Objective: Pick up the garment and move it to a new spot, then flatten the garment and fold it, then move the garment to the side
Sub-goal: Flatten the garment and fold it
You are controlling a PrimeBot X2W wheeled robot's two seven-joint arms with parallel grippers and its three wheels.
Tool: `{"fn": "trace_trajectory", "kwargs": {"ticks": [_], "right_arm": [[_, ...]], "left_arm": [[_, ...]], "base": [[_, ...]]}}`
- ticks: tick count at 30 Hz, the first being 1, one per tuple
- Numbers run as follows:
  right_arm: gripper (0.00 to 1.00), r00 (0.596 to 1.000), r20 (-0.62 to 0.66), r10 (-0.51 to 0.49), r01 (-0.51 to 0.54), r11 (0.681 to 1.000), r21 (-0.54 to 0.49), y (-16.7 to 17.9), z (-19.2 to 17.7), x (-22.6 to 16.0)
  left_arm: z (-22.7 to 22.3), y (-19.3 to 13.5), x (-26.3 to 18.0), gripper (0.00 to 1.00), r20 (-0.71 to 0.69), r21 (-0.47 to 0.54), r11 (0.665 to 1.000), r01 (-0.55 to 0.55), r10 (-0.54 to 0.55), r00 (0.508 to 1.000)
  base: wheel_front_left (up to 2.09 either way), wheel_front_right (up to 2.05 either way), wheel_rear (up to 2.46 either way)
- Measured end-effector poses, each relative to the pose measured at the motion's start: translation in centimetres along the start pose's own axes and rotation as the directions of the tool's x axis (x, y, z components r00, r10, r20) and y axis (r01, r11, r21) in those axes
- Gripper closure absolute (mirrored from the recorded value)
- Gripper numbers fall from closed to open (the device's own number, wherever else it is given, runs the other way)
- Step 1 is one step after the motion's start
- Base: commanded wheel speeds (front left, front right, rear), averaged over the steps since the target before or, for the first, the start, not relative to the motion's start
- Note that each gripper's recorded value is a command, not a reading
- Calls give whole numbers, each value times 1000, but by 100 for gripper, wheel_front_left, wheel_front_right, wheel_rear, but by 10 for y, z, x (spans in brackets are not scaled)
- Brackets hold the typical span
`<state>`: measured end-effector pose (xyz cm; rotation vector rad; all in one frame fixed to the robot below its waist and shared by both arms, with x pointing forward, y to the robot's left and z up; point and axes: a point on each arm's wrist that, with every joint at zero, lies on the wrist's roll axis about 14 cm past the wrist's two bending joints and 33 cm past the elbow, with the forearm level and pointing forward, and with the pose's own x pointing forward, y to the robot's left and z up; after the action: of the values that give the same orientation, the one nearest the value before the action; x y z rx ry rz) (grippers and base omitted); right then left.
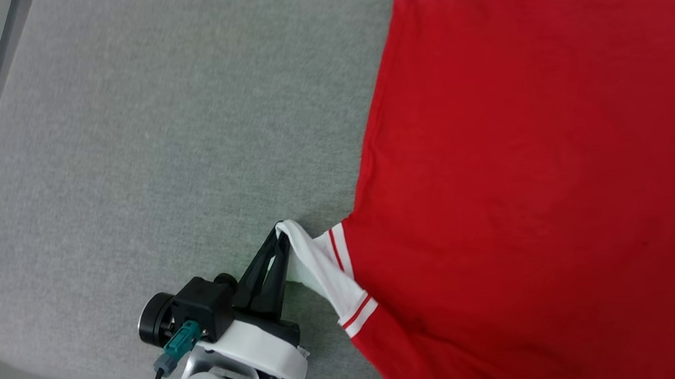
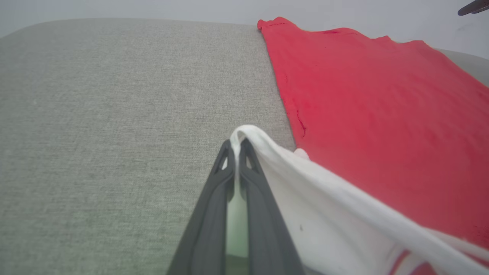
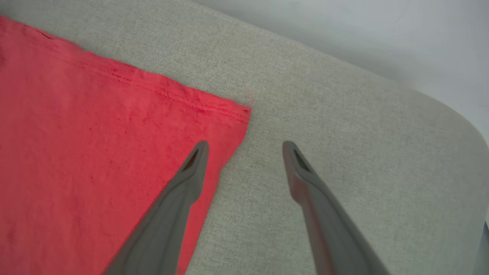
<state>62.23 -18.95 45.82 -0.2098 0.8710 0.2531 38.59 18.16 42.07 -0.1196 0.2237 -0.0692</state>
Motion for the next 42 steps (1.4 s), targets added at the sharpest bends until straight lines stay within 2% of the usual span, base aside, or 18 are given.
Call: {"fn": "trace_trajectory", "kwargs": {"ticks": [8,12,16,17,18,22,26,33,37,42], "right_arm": [[0,977,-213,6,-14,999,-33,17,-51,73],[0,961,-276,14,-21,1000,-22,19,-72,90],[0,958,-285,31,-31,1000,6,19,-78,92],[54,959,-283,30,-30,1000,6,18,-77,91],[100,960,-278,29,-29,1000,3,18,-76,90],[100,972,-233,36,-38,999,-4,22,-69,85],[100,992,-118,44,-48,998,-32,28,-47,74],[100,995,73,69,-63,994,-90,31,-15,27],[100,990,130,60,-44,991,-124,20,-19,-6],[100,986,156,50,-28,990,-139,6,-42,-46]], "left_arm": [[-19,14,9,100,-49,5,999,-46,46,998],[-25,22,10,100,-64,14,997,-69,70,996],[-26,26,12,100,-65,24,997,-73,74,995],[-26,26,12,100,-65,25,997,-70,71,995],[-27,26,13,100,-65,26,997,-70,72,995],[-26,27,14,100,-60,25,997,-68,69,996],[-24,27,11,100,-51,20,997,-71,72,996],[-18,28,-6,100,-36,24,997,-79,80,996],[-12,25,-12,100,-16,26,998,-66,66,998],[-9,23,-23,100,-7,33,998,-57,57,998]], "base": [[0,0,0],[0,0,0],[0,0,0],[0,0,0],[0,0,0],[0,0,0],[0,0,0],[0,0,0],[0,0,0],[0,0,0]]}}
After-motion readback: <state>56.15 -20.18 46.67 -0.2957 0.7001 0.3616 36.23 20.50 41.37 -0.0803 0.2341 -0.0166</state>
